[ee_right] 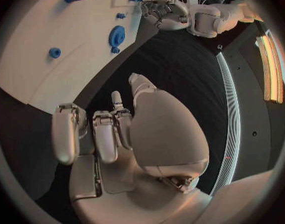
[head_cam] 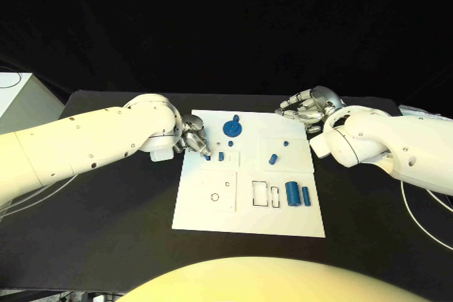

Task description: Assemble the parts on the task board

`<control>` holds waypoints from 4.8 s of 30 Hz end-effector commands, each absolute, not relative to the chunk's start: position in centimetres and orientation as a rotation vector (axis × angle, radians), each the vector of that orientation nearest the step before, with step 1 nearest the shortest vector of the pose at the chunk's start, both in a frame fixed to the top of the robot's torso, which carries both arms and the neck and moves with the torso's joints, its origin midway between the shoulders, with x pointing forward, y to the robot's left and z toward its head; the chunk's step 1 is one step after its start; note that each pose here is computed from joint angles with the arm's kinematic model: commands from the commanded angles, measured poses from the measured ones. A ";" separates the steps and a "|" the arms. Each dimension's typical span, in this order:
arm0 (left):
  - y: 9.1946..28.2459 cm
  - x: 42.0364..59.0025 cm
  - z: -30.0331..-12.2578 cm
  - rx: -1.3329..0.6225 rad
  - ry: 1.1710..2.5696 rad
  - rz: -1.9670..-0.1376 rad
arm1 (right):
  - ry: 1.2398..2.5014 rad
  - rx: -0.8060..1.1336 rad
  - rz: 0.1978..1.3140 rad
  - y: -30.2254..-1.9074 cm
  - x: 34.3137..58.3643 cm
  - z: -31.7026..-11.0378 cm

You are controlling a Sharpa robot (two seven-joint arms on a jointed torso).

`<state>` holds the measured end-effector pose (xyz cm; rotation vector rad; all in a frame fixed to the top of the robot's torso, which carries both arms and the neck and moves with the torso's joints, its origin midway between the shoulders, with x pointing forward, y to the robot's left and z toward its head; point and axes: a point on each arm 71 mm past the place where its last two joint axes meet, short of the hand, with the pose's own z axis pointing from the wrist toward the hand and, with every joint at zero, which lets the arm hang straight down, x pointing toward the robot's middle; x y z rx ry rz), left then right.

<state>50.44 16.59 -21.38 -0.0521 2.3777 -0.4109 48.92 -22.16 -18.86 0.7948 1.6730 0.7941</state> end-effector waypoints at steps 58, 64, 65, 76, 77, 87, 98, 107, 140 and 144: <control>17.9 50.1 -21.3 -0.224 2.351 -0.512 | 1.677 0.788 0.805 -22.4 48.9 -19.2; 18.2 50.0 -20.1 -0.356 2.291 -0.702 | 1.673 0.792 0.802 -22.7 49.0 -19.3; 18.2 50.0 -19.9 -0.372 2.273 -0.742 | 1.672 0.792 0.802 -22.7 49.0 -19.3; 16.8 50.3 -16.4 -0.172 1.810 -1.061 | 1.633 0.804 0.798 -23.6 49.7 -19.3; 16.6 50.2 -16.2 -0.135 1.778 -1.073 | 1.630 0.804 0.799 -23.6 49.7 -19.3; 14.8 50.1 -17.2 0.178 1.679 -0.964 | 1.597 0.785 0.816 -23.8 50.1 -19.1; 12.9 51.1 -19.8 0.403 1.759 -0.737 | 1.555 0.748 0.850 -23.6 50.2 -18.7; 12.4 51.5 -20.8 0.453 1.804 -0.663 | 1.466 0.739 0.892 -23.6 50.4 -18.2; 10.7 51.3 -22.1 0.483 1.837 -0.671 | 1.303 0.823 1.042 -23.6 50.8 -17.5; 10.8 51.4 -22.3 0.480 1.842 -0.661 | 1.305 0.825 1.044 -23.6 50.8 -17.5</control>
